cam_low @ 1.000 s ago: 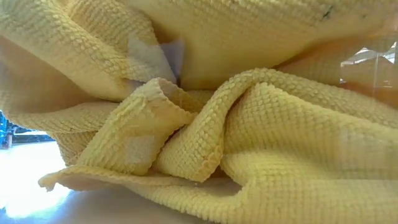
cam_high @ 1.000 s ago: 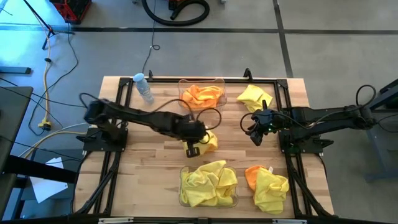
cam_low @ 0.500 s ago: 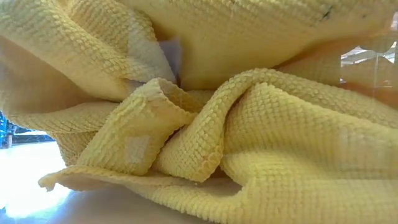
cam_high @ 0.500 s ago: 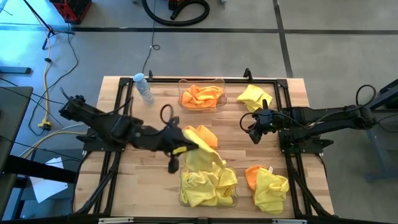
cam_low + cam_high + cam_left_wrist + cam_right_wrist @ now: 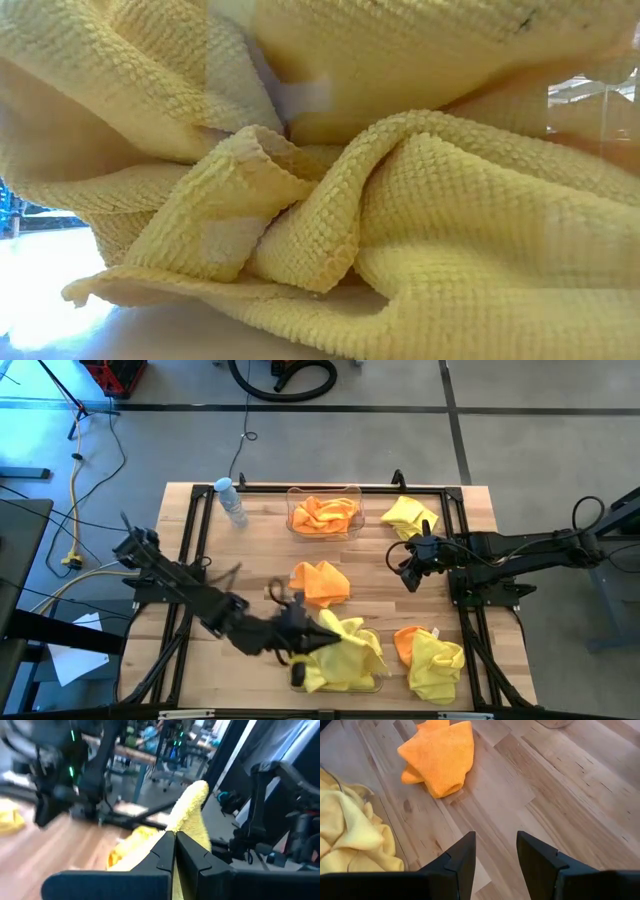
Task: Sort microfiber towel by color & place in baskets
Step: Put the yellow microfiber towel into the bottom transparent bin
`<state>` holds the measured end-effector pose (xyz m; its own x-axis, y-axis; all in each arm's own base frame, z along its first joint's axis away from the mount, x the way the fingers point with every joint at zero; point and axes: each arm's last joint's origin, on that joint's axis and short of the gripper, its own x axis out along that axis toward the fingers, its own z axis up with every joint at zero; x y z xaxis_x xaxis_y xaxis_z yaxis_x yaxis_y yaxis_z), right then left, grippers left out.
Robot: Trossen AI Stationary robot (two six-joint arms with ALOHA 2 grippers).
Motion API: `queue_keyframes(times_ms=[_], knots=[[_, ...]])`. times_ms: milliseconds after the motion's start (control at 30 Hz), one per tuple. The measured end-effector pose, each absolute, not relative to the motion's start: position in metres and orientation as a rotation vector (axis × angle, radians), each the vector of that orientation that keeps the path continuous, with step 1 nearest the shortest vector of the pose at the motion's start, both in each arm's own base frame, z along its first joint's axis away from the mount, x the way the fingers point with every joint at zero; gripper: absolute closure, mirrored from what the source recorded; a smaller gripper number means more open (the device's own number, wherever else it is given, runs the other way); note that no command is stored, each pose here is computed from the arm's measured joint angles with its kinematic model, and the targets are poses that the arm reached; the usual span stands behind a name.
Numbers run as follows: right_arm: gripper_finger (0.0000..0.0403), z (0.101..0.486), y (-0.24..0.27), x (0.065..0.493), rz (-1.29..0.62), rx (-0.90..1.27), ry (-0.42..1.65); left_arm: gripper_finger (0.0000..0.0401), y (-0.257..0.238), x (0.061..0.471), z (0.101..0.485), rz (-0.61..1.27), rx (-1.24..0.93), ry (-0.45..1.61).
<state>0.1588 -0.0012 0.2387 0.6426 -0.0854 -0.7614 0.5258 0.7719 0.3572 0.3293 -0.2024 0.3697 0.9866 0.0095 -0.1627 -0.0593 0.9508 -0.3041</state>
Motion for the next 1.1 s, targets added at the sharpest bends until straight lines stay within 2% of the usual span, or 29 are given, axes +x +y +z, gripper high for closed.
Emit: queue_keyframes(times_ms=[167, 333, 500, 633, 767, 867, 1100], knots=[[0.0265, 0.238, 0.0, 0.158, -0.339, 0.576, 0.83, 0.0401, -0.218, 0.35, 0.333, 0.098, -0.359, 0.263], [0.0265, 0.236, 0.0, 0.156, -0.319, 0.557, 0.87, 0.0401, -0.227, 0.361, 0.317, 0.167, -0.374, 0.45], [0.0265, 0.234, 0.0, 0.153, -0.327, 0.546, 0.91, 0.0401, -0.233, 0.353, 0.331, 0.202, -0.372, 0.664], [0.0265, 0.233, 0.0, 0.152, -0.321, 0.531, 0.919, 0.0401, -0.235, 0.347, 0.347, 0.172, -0.405, 0.733], [0.0265, 0.233, 0.0, 0.152, -0.322, 0.529, 0.918, 0.0401, -0.23, 0.35, 0.344, 0.178, -0.423, 0.766], [0.0265, 0.234, 0.0, 0.152, -0.323, 0.527, 0.915, 0.0401, -0.226, 0.365, 0.329, 0.189, -0.429, 0.795], [0.0265, 0.234, 0.0, 0.152, -0.328, 0.524, 0.911, 0.0401, -0.222, 0.408, 0.261, 0.171, -0.397, 0.96]])
